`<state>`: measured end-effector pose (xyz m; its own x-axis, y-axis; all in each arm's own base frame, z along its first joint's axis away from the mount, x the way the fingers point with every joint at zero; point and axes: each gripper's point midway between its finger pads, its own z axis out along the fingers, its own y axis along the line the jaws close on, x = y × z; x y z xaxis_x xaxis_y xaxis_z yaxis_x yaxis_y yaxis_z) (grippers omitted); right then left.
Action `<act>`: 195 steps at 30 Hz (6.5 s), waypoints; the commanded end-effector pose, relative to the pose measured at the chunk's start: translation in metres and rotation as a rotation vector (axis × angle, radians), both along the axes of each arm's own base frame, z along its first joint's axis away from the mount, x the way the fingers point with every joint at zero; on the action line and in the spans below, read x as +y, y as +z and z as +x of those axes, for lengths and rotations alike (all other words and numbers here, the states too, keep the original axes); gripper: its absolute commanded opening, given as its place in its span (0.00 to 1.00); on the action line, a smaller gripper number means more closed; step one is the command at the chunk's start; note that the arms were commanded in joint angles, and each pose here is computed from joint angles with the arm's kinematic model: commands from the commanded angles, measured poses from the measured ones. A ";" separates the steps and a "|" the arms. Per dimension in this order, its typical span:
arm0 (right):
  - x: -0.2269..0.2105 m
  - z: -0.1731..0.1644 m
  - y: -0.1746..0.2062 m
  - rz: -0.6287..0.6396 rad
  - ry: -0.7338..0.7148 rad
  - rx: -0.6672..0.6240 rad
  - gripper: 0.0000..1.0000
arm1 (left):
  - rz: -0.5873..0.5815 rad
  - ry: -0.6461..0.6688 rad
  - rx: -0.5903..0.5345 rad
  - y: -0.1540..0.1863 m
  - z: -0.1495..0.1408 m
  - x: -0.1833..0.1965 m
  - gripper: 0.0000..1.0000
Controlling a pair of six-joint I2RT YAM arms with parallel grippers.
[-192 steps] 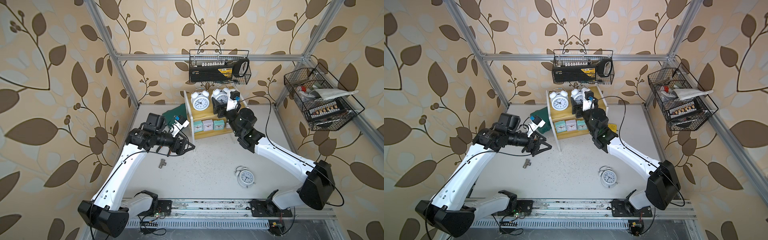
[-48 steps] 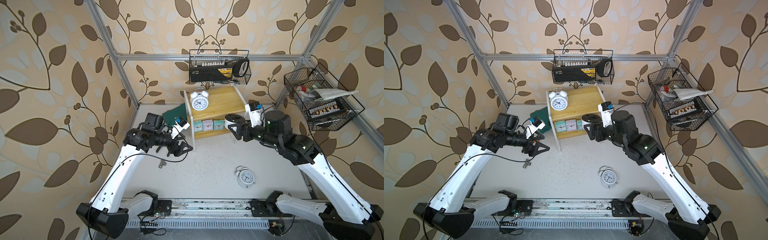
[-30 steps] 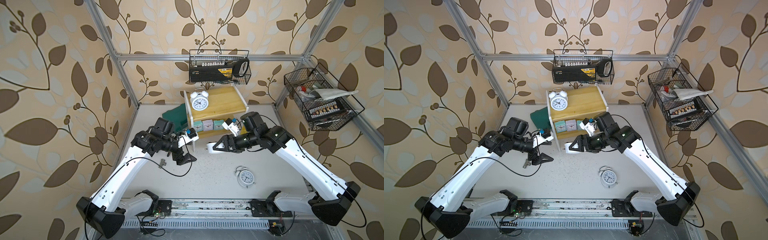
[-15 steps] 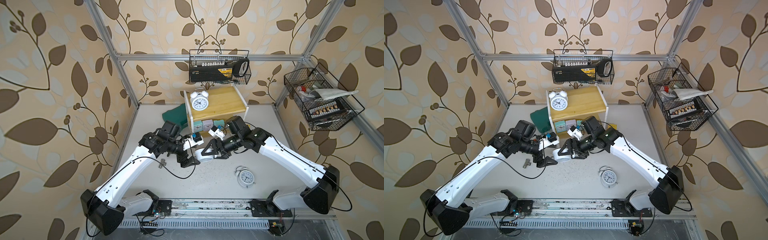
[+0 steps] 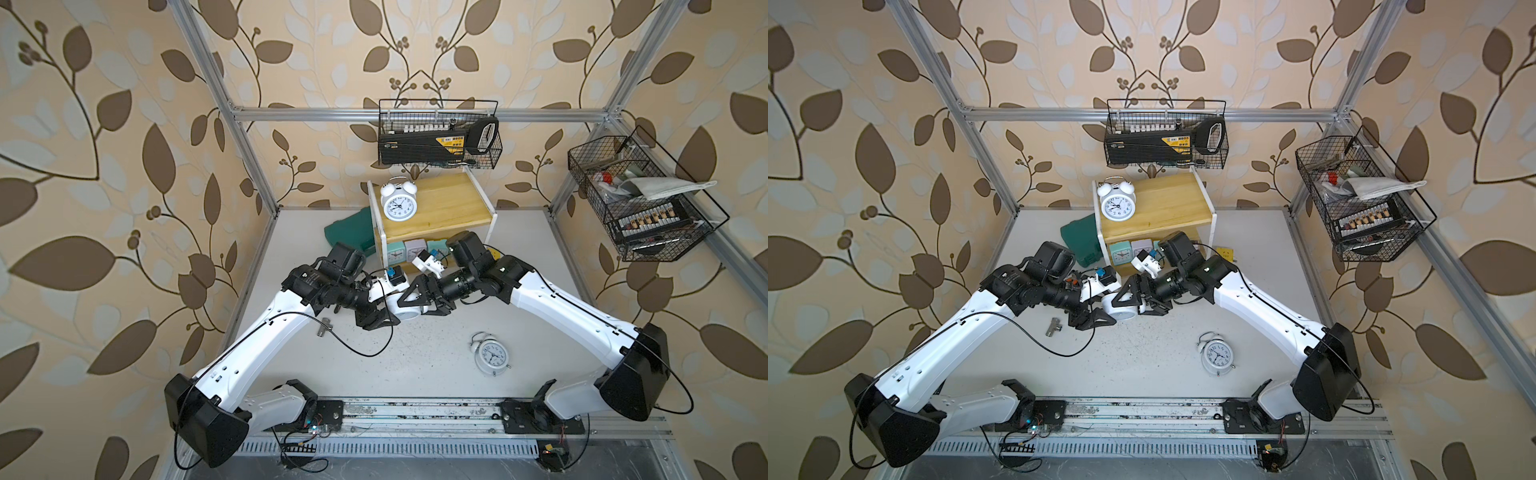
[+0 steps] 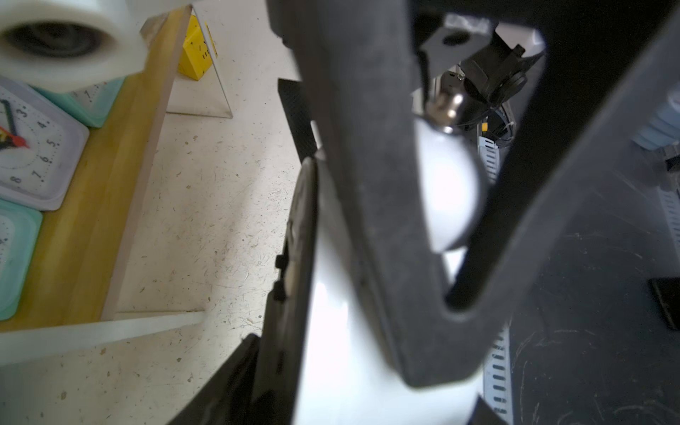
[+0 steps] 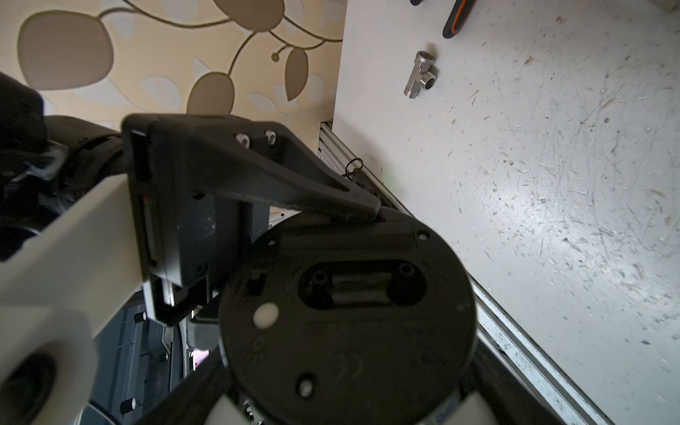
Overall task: Place the alarm clocks on the shelf by style
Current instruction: Pick up the alarm from the shelf, then place the alarm on the shelf.
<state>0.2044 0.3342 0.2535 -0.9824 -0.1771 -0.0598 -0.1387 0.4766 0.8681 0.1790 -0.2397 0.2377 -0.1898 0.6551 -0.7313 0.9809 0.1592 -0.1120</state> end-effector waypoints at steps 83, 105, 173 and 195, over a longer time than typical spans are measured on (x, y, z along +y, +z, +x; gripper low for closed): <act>-0.033 0.057 0.006 0.100 -0.866 -0.396 0.65 | -0.102 0.292 0.041 0.019 0.035 -0.003 0.78; -0.092 0.083 0.116 -0.530 -0.583 -1.043 0.63 | -0.166 0.211 0.118 0.029 0.014 0.004 0.79; -0.076 0.214 0.153 -0.556 -0.663 -0.876 0.87 | -0.164 0.232 0.121 0.018 0.016 0.011 0.79; -0.101 0.174 0.168 -0.523 -0.609 -0.931 0.98 | -0.167 0.234 0.119 0.019 0.016 0.012 0.79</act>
<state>0.3898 0.2378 0.4122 -0.5503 0.0977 -0.8292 -0.1935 0.9512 0.2405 0.1975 -0.2278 0.2497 -0.4408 0.4672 -0.7665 0.8845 0.3715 -0.2822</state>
